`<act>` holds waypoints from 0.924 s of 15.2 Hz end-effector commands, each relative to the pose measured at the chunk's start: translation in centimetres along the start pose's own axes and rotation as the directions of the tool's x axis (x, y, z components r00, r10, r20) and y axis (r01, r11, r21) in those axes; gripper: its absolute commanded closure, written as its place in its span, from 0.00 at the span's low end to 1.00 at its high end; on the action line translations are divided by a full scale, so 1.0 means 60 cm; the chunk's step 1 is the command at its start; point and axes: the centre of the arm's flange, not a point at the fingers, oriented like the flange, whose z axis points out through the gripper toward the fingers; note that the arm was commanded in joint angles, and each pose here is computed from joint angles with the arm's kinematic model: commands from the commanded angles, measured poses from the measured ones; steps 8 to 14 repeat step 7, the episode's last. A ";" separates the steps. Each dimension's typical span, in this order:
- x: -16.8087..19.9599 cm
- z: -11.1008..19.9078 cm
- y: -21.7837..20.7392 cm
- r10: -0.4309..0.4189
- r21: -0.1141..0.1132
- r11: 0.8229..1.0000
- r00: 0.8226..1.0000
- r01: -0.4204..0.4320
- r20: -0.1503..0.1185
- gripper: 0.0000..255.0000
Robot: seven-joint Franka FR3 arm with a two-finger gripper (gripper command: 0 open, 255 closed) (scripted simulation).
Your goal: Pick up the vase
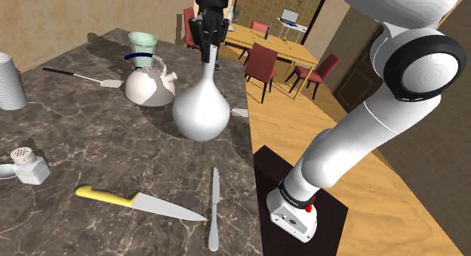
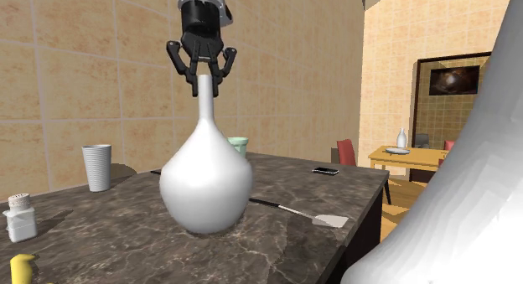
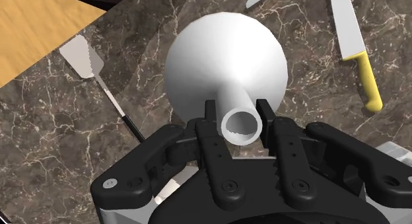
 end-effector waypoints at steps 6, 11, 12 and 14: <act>-0.011 -0.056 0.000 0.000 0.000 1.000 1.000 0.000 -0.001 1.00; -0.011 -0.056 0.000 0.000 0.000 1.000 1.000 0.000 -0.001 1.00; -0.011 -0.056 0.000 0.000 0.000 1.000 1.000 0.000 -0.001 1.00; -0.011 -0.056 0.000 0.000 0.000 1.000 1.000 0.000 -0.001 1.00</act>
